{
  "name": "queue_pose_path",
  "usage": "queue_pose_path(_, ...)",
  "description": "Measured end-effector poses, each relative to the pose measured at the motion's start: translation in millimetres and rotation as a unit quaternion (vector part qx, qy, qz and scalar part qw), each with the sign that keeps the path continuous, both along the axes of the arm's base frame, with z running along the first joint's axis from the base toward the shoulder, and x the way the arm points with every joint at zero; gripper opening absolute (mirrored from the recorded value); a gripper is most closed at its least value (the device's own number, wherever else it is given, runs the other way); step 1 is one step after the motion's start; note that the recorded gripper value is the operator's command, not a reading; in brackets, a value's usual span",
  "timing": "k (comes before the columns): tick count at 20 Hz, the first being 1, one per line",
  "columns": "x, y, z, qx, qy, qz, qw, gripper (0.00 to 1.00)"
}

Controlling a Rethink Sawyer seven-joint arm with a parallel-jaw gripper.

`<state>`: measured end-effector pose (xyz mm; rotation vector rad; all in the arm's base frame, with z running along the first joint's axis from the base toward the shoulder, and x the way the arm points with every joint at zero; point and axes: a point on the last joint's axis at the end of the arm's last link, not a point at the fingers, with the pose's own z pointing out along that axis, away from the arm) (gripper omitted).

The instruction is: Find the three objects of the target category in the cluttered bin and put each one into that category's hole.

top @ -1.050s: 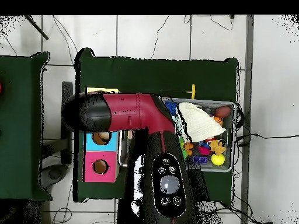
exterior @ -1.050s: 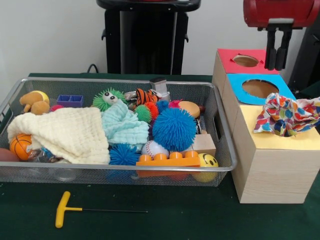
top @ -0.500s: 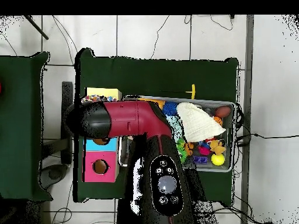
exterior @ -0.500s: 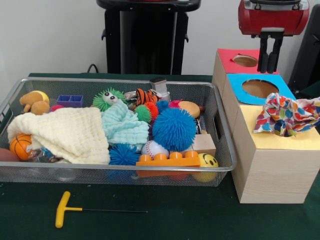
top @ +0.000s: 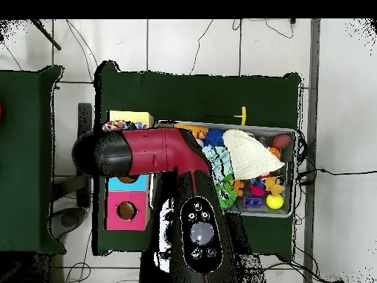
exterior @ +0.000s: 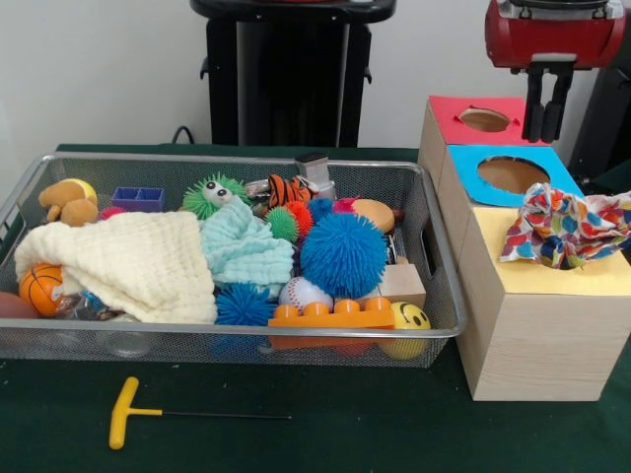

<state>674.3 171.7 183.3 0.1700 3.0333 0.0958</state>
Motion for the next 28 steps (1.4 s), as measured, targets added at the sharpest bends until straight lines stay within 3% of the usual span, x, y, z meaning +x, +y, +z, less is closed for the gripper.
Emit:
queue_pose_path(7,-1.9,5,-15,0.002,0.003,0.003,1.0,0.0)
queue_pose_path(17,-1.4,6,-53,0.007,-0.008,0.0,0.9999,0.0)
queue_pose_path(28,-6.2,21,-62,0.008,-0.003,0.01,0.9999,0.0)
